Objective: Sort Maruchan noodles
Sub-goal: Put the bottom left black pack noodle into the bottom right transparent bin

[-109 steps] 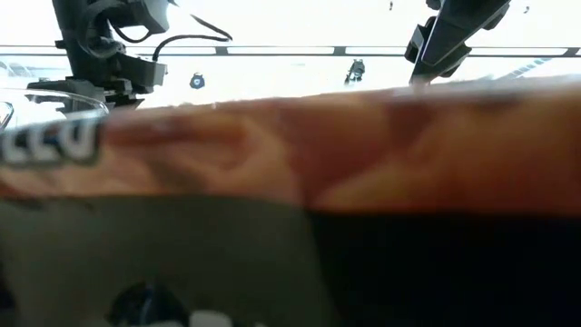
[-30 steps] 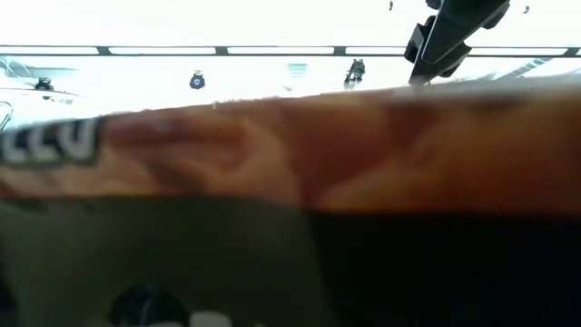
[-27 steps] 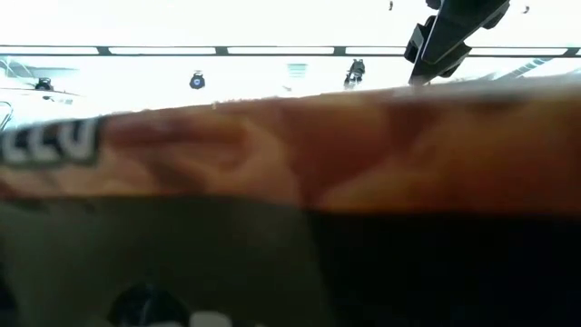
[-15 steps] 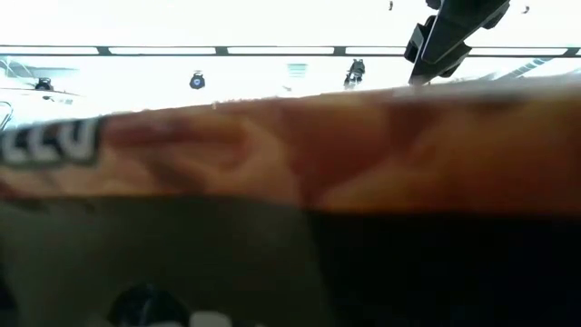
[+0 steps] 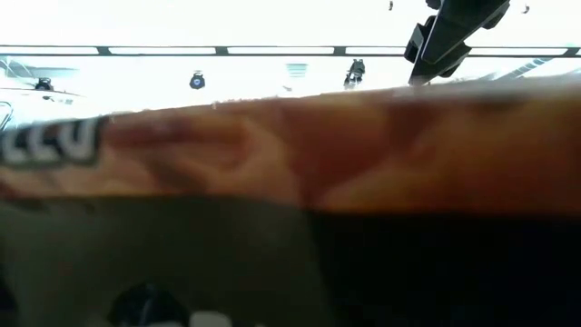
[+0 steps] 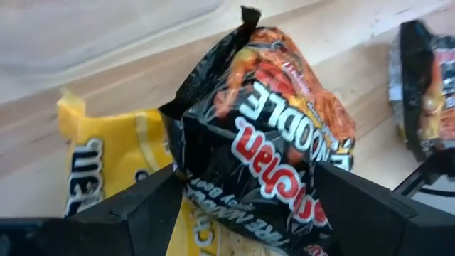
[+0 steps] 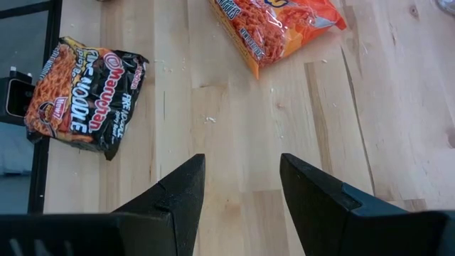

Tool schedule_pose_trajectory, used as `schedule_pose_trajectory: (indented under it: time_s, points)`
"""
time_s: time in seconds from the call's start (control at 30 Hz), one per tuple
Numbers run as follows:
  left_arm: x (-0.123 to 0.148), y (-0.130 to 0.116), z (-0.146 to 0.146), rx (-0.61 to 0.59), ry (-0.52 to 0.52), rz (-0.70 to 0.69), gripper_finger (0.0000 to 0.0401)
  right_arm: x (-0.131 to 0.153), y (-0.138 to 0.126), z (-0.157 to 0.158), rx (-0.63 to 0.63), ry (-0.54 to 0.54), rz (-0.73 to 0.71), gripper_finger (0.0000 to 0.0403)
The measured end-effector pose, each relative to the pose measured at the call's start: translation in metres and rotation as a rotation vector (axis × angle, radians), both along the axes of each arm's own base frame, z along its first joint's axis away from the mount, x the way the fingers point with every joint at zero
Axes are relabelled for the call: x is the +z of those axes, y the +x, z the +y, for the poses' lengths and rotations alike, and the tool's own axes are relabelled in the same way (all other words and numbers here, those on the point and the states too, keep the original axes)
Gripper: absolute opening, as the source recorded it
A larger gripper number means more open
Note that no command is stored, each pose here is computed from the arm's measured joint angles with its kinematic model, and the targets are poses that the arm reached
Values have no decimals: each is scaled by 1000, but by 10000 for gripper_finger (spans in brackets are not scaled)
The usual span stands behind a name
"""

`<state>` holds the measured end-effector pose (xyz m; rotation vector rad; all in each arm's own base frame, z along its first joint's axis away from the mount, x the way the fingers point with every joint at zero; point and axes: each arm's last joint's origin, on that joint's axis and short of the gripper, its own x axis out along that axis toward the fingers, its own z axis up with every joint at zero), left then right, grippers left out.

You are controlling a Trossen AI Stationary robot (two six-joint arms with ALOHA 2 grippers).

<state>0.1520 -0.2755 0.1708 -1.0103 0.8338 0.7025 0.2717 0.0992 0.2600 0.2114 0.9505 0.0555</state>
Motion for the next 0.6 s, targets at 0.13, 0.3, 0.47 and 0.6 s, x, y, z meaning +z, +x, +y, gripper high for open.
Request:
schedule_pose_trajectory:
  time_s: [0.13,0.3,0.47,0.6]
  points:
    - [-6,-1,4,5,7,-49,294,0,0,0,0,0,0,173]
    - [-9,-1,8,13,34,-74,282,0,0,0,0,0,0,173]
    - [-9,0,8,11,47,-96,252,0,0,0,0,0,0,173]
    - [-9,0,8,10,51,-102,221,0,0,0,0,0,0,173]
